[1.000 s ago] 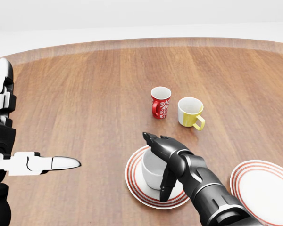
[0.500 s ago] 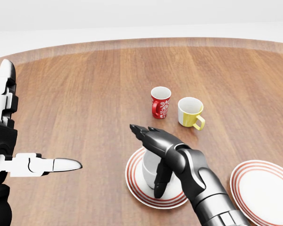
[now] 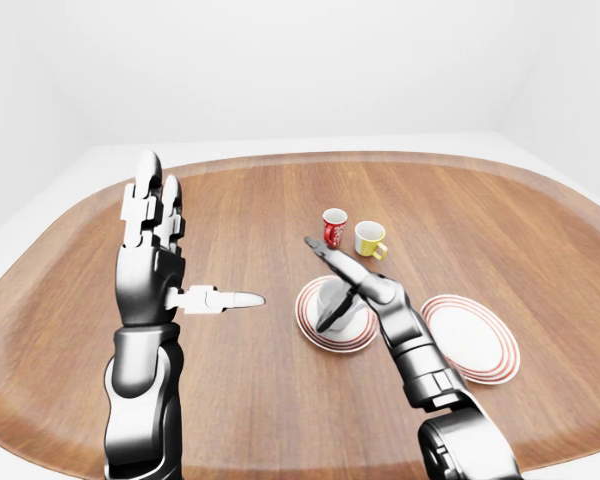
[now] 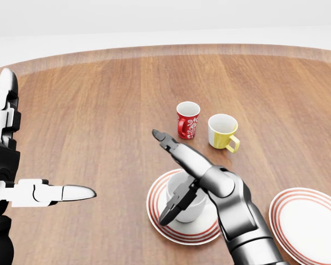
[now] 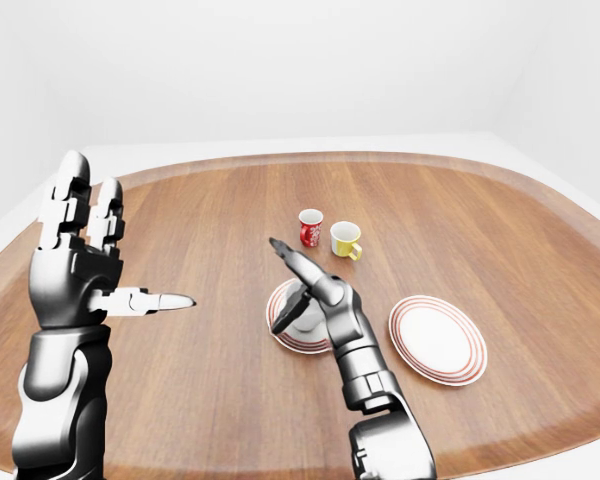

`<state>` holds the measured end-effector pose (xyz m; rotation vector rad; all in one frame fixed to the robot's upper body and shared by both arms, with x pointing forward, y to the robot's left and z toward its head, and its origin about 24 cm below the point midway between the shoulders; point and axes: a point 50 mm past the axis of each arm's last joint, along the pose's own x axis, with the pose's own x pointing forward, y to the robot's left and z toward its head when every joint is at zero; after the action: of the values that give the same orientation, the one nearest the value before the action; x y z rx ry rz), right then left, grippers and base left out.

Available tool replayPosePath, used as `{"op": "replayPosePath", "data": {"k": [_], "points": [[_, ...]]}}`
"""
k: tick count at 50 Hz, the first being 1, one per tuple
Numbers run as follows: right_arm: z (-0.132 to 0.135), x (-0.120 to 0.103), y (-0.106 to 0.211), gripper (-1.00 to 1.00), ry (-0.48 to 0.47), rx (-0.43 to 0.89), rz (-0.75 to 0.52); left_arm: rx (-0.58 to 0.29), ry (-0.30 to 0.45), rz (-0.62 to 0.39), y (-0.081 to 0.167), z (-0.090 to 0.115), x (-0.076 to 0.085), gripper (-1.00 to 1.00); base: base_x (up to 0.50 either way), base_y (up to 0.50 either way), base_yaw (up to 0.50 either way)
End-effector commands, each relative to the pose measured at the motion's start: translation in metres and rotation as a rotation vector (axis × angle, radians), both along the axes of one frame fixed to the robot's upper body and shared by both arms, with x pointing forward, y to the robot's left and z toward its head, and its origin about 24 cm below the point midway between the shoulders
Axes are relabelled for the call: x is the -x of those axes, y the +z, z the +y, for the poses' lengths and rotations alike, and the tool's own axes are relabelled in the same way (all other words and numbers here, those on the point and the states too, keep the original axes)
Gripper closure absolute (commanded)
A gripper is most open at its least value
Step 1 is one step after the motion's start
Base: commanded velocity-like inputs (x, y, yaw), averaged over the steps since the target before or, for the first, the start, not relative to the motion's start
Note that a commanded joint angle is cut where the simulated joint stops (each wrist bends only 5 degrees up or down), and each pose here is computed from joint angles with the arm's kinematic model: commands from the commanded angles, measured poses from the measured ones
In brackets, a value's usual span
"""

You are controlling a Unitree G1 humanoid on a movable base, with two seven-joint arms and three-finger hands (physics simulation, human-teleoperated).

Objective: Put the white mug on the left plate.

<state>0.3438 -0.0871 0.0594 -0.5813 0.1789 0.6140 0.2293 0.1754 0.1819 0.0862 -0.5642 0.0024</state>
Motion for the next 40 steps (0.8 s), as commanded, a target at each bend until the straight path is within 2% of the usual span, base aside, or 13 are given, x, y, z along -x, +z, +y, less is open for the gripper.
{"op": "replayPosePath", "data": {"k": [1,2,3,5,7,10,13,19,27,32,40], "points": [[-0.013,0.016,0.000,-1.00,-0.038,-0.248,0.008,-0.002,0.001,-0.004,0.001,-0.001,0.001,-1.00,0.00,0.00,0.00],[-0.019,0.017,-0.014,-1.00,-0.086,-0.218,0.042,-0.003,0.000,-0.008,0.002,-0.001,0.001,-1.00,0.00,0.00,0.00],[-0.021,0.019,-0.017,-1.00,-0.094,-0.233,0.058,-0.003,0.001,-0.009,0.002,-0.001,0.001,-1.00,0.00,0.00,0.00],[-0.022,0.024,-0.020,-1.00,-0.100,-0.280,0.072,-0.003,0.001,-0.006,0.001,0.000,0.001,-1.00,0.00,0.00,0.00],[-0.025,0.027,-0.011,-1.00,-0.108,-0.395,0.046,-0.003,0.002,-0.009,0.002,0.000,0.001,-1.00,0.00,0.00,0.00],[-0.032,0.030,-0.014,-1.00,-0.134,-0.451,0.057,-0.003,0.002,-0.009,0.002,0.000,0.001,-1.00,0.00,0.00,0.00],[-0.036,0.031,-0.001,-1.00,-0.126,-0.554,0.017,-0.003,0.002,-0.008,0.002,0.000,0.001,-1.00,0.00,0.00,0.00],[-0.040,0.043,0.048,-1.00,-0.037,-0.799,-0.151,-0.004,0.001,-0.007,0.001,-0.001,0.001,-1.00,0.00,0.00,0.00],[-0.039,0.043,0.041,-1.00,-0.030,-0.783,-0.116,-0.004,0.001,-0.009,0.002,-0.001,0.001,-1.00,0.00,0.00,0.00],[-0.042,0.045,0.054,-1.00,-0.023,-0.862,-0.164,-0.004,0.000,-0.013,0.003,-0.001,0.002,-1.00,0.00,0.00,0.00],[-0.037,0.049,0.052,-1.00,-0.016,-0.855,-0.156,-0.004,0.001,-0.012,0.002,-0.001,0.002,-1.00,0.00,0.00,0.00]]}}
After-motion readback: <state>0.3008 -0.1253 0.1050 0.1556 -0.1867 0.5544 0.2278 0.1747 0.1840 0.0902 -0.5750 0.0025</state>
